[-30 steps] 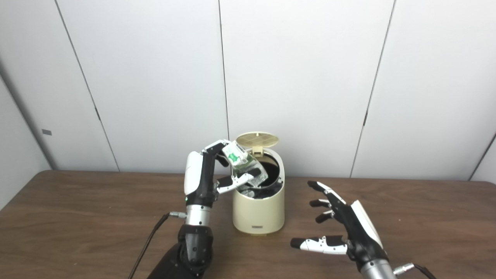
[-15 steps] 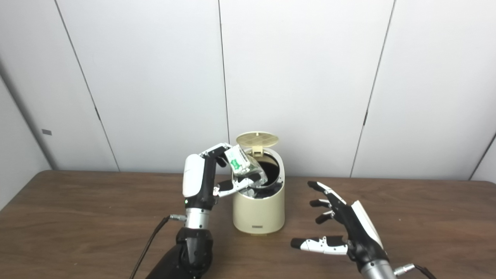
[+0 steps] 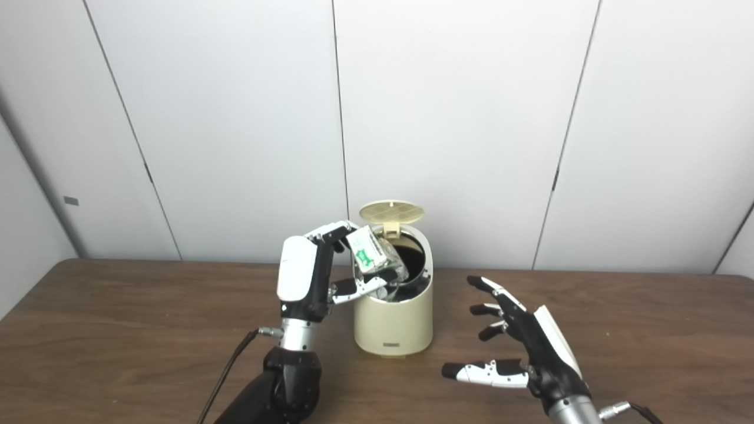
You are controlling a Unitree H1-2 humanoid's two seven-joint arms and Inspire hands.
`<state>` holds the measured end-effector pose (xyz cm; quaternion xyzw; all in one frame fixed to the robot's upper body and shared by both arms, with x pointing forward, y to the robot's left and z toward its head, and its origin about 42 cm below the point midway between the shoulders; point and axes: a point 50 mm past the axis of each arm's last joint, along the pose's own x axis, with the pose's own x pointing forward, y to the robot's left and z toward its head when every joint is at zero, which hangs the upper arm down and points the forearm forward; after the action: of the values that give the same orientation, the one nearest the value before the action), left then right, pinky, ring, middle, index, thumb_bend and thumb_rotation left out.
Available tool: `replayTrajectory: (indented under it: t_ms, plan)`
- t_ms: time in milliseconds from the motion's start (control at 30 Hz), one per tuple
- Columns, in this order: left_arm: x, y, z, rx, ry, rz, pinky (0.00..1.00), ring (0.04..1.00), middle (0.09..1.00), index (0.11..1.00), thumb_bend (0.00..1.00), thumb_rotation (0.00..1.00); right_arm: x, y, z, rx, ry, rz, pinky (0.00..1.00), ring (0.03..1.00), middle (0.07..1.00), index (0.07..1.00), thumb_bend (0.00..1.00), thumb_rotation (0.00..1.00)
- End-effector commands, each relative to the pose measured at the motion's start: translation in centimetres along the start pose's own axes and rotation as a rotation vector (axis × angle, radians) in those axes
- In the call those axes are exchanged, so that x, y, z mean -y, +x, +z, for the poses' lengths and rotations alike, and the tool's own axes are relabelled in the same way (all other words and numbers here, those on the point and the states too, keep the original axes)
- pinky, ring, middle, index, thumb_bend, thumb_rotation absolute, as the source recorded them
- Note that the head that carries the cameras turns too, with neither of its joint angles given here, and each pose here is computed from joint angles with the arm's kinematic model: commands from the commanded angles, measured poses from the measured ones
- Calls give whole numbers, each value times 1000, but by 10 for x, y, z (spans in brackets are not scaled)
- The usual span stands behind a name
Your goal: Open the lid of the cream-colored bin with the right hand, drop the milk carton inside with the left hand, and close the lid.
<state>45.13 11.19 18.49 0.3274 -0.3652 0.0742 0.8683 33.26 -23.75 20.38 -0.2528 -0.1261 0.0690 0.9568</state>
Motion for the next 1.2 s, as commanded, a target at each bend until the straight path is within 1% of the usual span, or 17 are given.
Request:
replayTrajectory:
  t_ms: [0,33,67,133,200,333,467,733,900,1033,1167]
  plan:
    - [-3,14,11,66,-30,0,419,512,556,652,675,33,8,5,13,73,-1,-28,548,758,896,848,783,227]
    - [-3,14,11,70,-36,-1,443,533,615,699,759,89,8,5,13,72,0,-28,545,760,899,850,779,220]
    - [-4,14,11,73,-39,-1,459,547,640,722,789,118,8,5,13,72,0,-28,540,760,900,850,776,214]
    - [-5,14,12,80,-41,2,482,567,673,757,820,186,8,6,12,75,-1,-27,536,758,901,850,772,207]
    - [-6,14,13,93,-45,7,491,580,691,778,819,220,9,6,11,75,-1,-25,558,760,899,847,779,214]
    - [-7,14,16,109,-56,13,485,579,696,782,816,220,11,8,11,70,-15,-23,561,758,897,847,785,233]
    - [-9,13,17,122,-69,19,480,573,695,778,815,217,12,9,9,74,-15,-23,563,758,897,849,783,223]
    - [-18,8,19,114,-104,37,491,572,679,752,813,214,9,12,11,89,-14,-17,565,752,895,841,781,219]
    - [-28,6,23,97,-171,78,458,545,654,720,795,216,8,12,11,86,-16,-16,565,749,894,844,779,221]
    - [-37,5,25,89,-221,102,446,544,657,721,752,170,7,11,10,82,-8,-18,572,755,896,842,778,209]
    - [-52,6,25,81,-276,122,437,557,656,716,713,166,8,11,10,78,-6,-17,586,757,898,839,774,199]
